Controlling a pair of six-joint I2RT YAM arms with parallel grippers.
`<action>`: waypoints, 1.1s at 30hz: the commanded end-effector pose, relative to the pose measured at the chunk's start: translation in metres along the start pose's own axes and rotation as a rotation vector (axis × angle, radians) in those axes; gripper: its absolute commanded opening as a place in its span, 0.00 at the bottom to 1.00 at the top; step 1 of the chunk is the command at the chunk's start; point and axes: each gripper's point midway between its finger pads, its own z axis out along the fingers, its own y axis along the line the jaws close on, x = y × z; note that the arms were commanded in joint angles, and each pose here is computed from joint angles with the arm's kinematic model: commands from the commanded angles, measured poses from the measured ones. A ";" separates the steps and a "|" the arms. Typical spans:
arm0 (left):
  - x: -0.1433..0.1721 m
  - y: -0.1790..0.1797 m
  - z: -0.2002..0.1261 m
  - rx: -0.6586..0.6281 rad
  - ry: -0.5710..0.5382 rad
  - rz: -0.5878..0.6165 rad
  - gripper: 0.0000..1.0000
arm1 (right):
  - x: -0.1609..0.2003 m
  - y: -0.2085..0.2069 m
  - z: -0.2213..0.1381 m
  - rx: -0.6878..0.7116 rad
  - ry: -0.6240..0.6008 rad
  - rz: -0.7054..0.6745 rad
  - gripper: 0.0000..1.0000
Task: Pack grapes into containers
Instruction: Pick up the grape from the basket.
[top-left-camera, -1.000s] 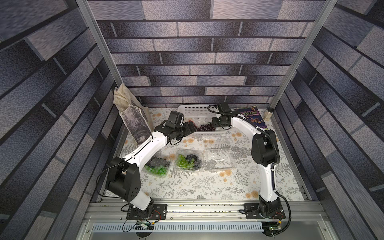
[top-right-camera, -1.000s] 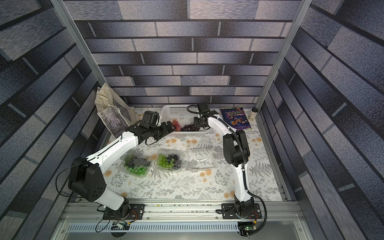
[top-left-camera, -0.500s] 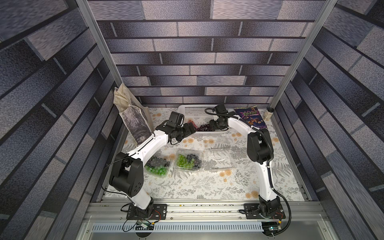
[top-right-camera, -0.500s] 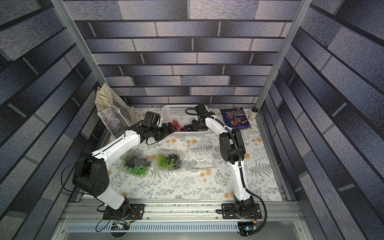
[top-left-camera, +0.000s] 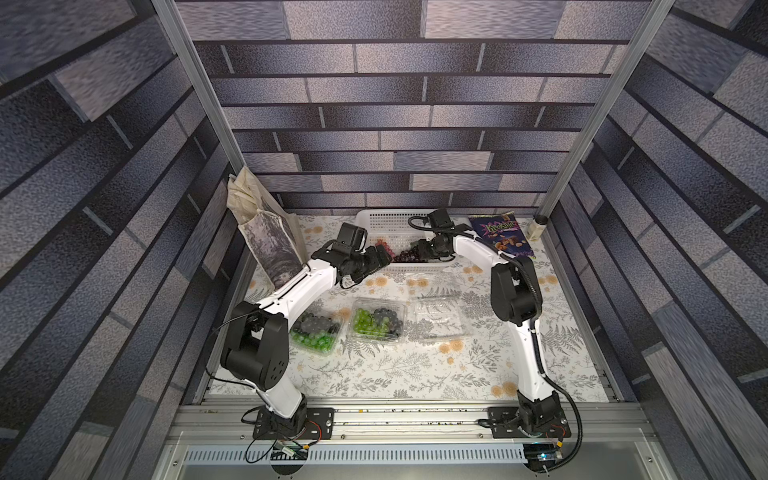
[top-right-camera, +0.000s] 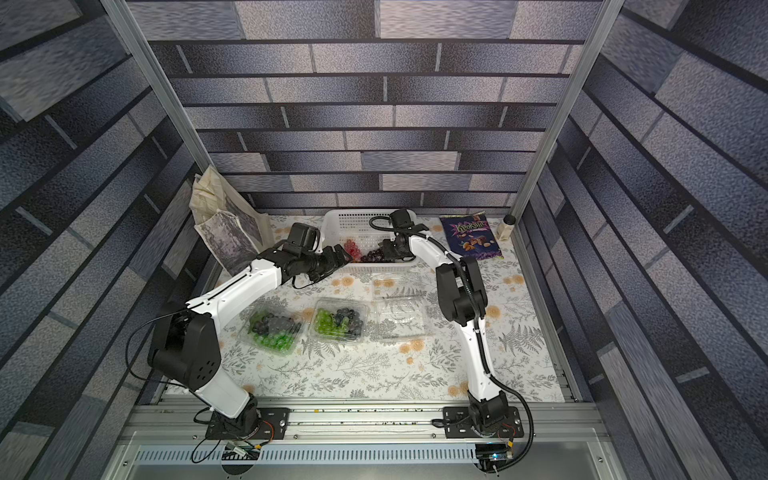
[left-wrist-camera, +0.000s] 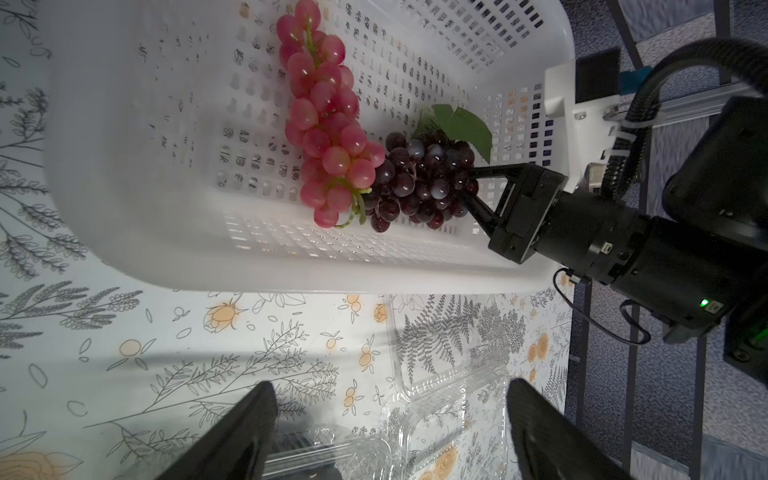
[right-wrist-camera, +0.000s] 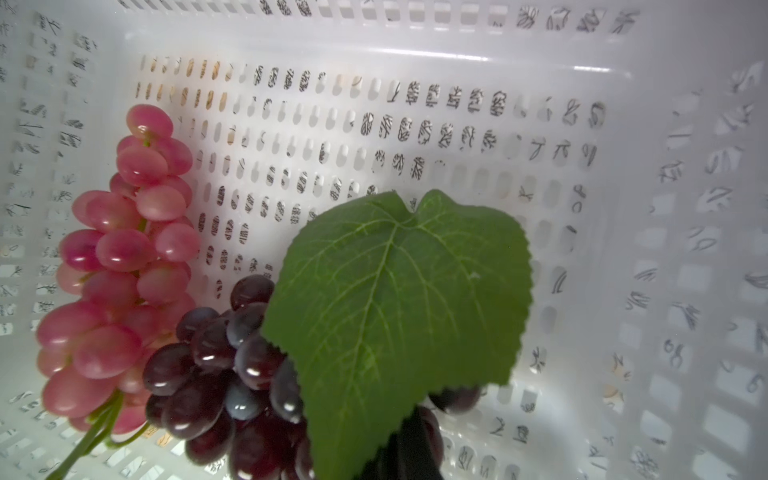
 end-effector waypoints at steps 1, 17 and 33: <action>-0.004 -0.007 -0.004 0.029 -0.008 0.013 0.89 | -0.017 0.007 -0.033 -0.018 -0.071 0.002 0.00; -0.001 -0.012 -0.011 0.066 -0.026 0.016 0.89 | -0.074 0.053 -0.164 -0.143 -0.323 -0.040 0.00; 0.014 -0.034 -0.027 0.105 -0.048 0.065 0.89 | -0.034 0.069 -0.280 -0.232 -0.449 0.004 0.00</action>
